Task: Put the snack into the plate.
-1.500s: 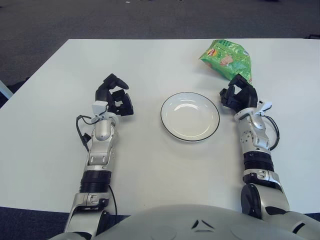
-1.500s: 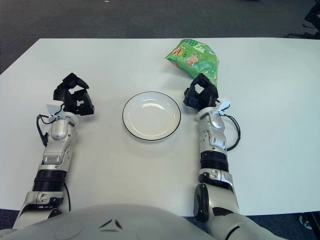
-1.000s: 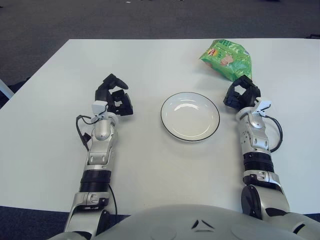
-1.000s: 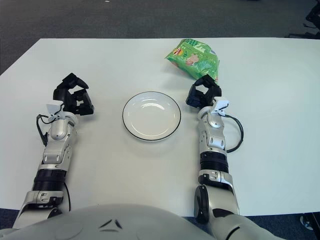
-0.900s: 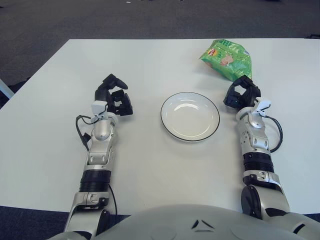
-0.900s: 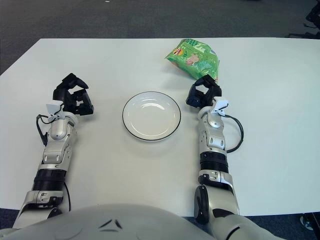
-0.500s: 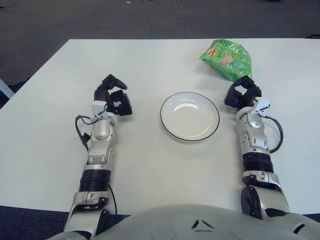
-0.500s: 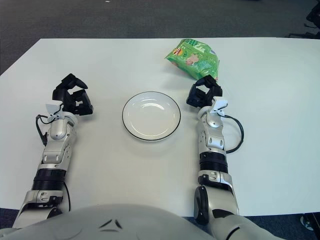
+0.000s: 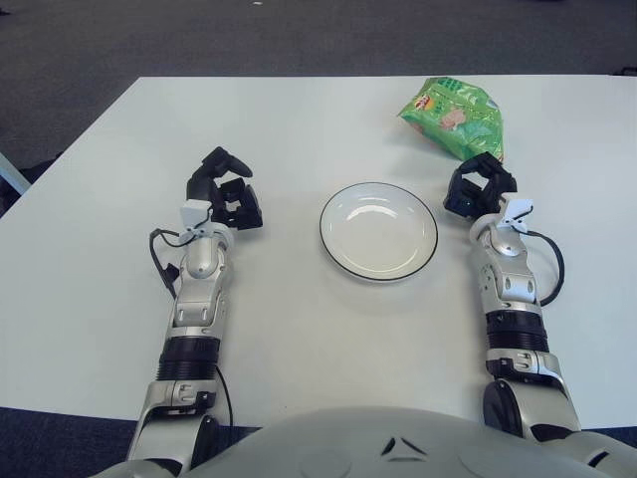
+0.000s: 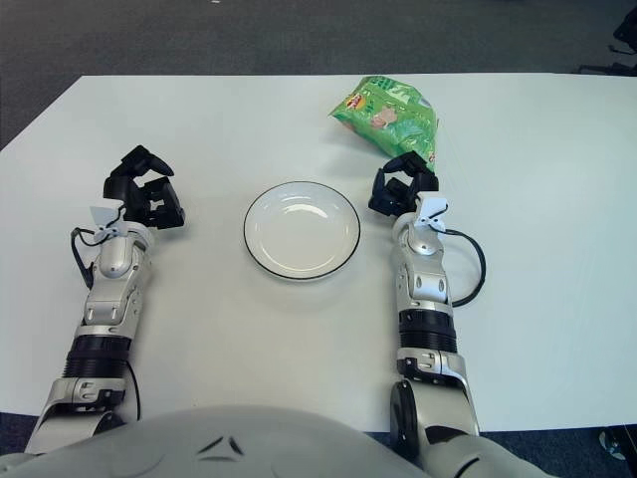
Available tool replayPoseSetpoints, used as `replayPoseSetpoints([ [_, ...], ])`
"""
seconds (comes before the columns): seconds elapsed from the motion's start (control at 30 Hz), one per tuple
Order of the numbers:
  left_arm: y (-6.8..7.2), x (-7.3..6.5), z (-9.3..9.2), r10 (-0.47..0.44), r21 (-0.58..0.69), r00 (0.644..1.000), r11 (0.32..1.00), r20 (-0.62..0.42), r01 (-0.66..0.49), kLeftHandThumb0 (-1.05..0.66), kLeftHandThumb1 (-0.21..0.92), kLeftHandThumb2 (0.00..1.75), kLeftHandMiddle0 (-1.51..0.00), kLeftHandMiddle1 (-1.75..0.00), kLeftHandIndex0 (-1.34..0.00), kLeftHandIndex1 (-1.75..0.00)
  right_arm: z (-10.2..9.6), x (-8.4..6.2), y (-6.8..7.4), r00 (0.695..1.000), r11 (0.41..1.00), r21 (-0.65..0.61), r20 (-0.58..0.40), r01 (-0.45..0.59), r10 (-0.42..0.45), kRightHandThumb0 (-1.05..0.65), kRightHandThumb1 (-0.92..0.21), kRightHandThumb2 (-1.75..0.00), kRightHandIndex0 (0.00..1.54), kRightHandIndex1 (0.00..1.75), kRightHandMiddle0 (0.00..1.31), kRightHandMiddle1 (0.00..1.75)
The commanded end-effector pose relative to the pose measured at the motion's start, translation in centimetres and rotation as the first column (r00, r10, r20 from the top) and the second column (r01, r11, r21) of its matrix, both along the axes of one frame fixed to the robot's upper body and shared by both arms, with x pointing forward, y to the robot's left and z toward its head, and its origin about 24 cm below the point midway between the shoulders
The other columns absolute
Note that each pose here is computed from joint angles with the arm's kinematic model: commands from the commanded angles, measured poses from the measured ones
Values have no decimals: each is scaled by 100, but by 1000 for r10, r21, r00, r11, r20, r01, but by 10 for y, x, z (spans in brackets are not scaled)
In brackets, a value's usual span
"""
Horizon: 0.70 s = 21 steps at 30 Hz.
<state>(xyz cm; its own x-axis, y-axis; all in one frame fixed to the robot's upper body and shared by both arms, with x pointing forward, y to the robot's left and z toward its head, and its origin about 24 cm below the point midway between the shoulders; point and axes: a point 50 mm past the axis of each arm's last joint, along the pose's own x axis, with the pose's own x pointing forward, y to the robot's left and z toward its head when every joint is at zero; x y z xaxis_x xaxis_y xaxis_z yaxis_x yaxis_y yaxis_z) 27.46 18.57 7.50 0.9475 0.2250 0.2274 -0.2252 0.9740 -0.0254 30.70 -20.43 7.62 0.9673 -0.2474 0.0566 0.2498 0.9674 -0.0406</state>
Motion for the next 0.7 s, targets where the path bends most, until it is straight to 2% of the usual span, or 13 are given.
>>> replayPoseSetpoints([
  [0.0, -4, -25, -48, 31, -57, 983, 997, -180, -42, -61, 3, 167, -132, -175, -86, -175, 3, -1, -6, 1000, 998, -57, 7, -20, 21, -44, -45, -115, 91, 175, 50, 175],
  [0.03, -4, -25, -48, 31, -59, 983, 997, -181, -43, -61, 3, 167, -132, -175, -86, -175, 11, 1, -6, 999, 995, -91, 31, -37, 40, -43, -46, -114, 90, 175, 50, 175],
  [0.13, -5, -25, -48, 31, -62, 983, 997, -183, -43, -61, 3, 167, -132, -175, -86, -175, 32, 2, -5, 993, 983, -171, 85, -69, 85, -15, -29, -134, 80, 170, 45, 175],
  [0.17, -5, -25, -49, 31, -63, 982, 997, -184, -43, -61, 3, 167, -132, -175, -86, -175, 45, 1, -3, 988, 973, -218, 111, -79, 105, -10, -26, -137, 78, 169, 44, 175],
  [0.23, -5, -25, -49, 30, -65, 982, 997, -184, -43, -61, 3, 167, -132, -175, -85, -175, 59, 0, -1, 981, 950, -301, 139, -86, 132, -6, -27, -136, 76, 166, 41, 175],
  [0.3, -5, -25, -49, 30, -67, 982, 997, -184, -43, -61, 3, 167, -132, -175, -85, -175, 62, 0, -1, 979, 929, -359, 145, -86, 146, -3, -27, -135, 74, 165, 39, 175],
  [0.4, -5, -25, -50, 27, -72, 982, 997, -185, -40, -61, 3, 166, -132, -175, -85, -175, 67, 3, -2, 972, 868, -492, 161, -71, 171, -2, -31, -131, 71, 163, 36, 175],
  [0.67, -7, -24, -50, 27, -79, 982, 996, -188, -43, -60, 4, 165, -130, -175, -85, -175, 77, 6, -2, 963, 790, -612, 192, -35, 191, -1, -36, -124, 64, 164, 33, 175],
])
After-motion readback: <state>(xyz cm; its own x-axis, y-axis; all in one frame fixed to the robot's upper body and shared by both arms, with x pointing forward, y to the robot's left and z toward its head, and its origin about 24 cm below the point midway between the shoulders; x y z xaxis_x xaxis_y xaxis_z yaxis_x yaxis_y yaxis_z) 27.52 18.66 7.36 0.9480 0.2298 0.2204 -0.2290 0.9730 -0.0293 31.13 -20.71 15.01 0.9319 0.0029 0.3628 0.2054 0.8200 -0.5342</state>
